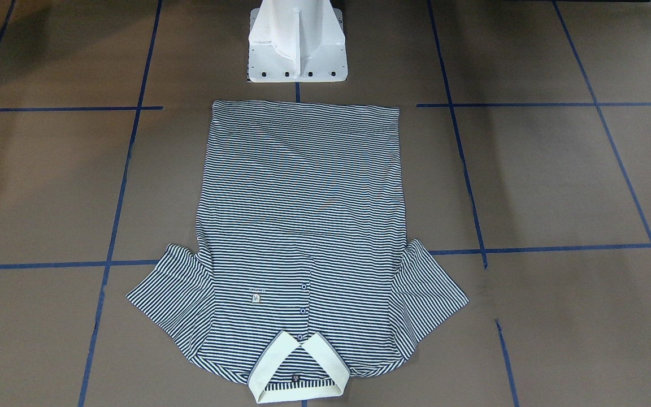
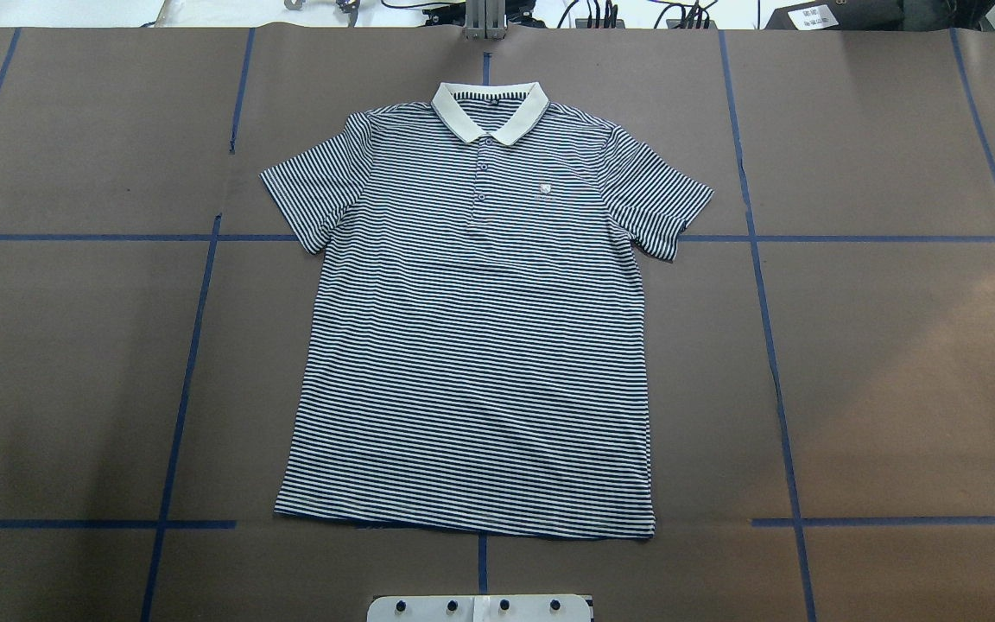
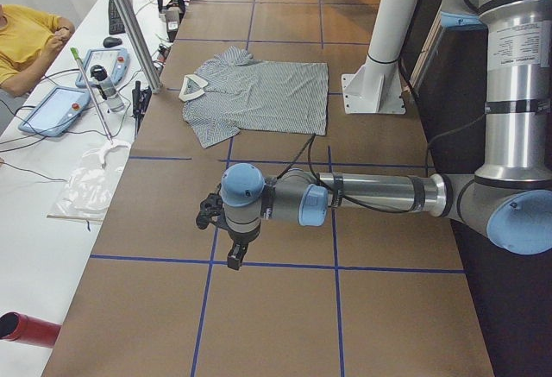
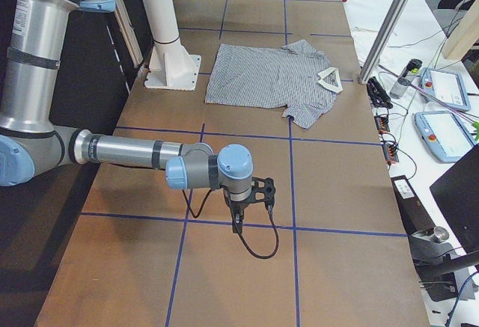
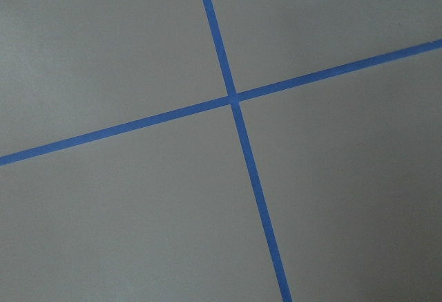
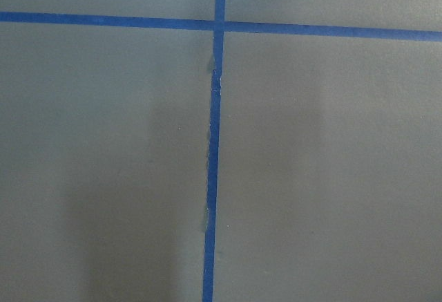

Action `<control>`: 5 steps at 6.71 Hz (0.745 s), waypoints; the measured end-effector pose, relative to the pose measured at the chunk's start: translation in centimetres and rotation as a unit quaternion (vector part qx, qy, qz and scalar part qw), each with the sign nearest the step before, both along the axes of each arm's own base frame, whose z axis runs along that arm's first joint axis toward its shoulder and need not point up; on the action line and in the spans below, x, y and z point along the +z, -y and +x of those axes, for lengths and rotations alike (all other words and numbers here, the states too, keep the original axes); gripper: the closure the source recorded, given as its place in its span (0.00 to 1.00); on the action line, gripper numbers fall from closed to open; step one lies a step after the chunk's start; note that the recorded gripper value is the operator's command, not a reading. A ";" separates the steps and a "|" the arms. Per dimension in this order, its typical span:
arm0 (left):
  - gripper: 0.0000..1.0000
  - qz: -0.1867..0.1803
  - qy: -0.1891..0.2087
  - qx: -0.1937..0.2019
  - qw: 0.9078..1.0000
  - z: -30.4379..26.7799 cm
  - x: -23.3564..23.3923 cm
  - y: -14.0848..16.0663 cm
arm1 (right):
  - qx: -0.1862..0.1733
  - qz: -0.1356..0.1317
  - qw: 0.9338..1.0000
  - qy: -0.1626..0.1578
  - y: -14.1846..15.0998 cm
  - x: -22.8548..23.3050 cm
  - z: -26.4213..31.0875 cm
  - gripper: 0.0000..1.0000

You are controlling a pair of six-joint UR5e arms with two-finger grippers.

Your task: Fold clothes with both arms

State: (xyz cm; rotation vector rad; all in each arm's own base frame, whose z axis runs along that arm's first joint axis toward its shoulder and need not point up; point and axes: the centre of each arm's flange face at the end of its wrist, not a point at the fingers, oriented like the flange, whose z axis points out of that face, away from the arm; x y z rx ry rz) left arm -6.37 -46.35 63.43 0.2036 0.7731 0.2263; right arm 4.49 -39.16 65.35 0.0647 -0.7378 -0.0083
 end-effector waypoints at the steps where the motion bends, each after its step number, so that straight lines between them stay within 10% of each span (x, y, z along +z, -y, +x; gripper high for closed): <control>1: 0.00 0.015 0.002 0.000 1.000 0.0 -0.2 0.2 | 0.000 0.005 1.000 0.000 0.3 -0.5 -0.1 0.00; 5: 0.00 0.206 0.002 0.000 0.979 0.1 -4.8 2.8 | -0.003 0.097 0.995 0.004 9.4 -7.2 -1.0 0.00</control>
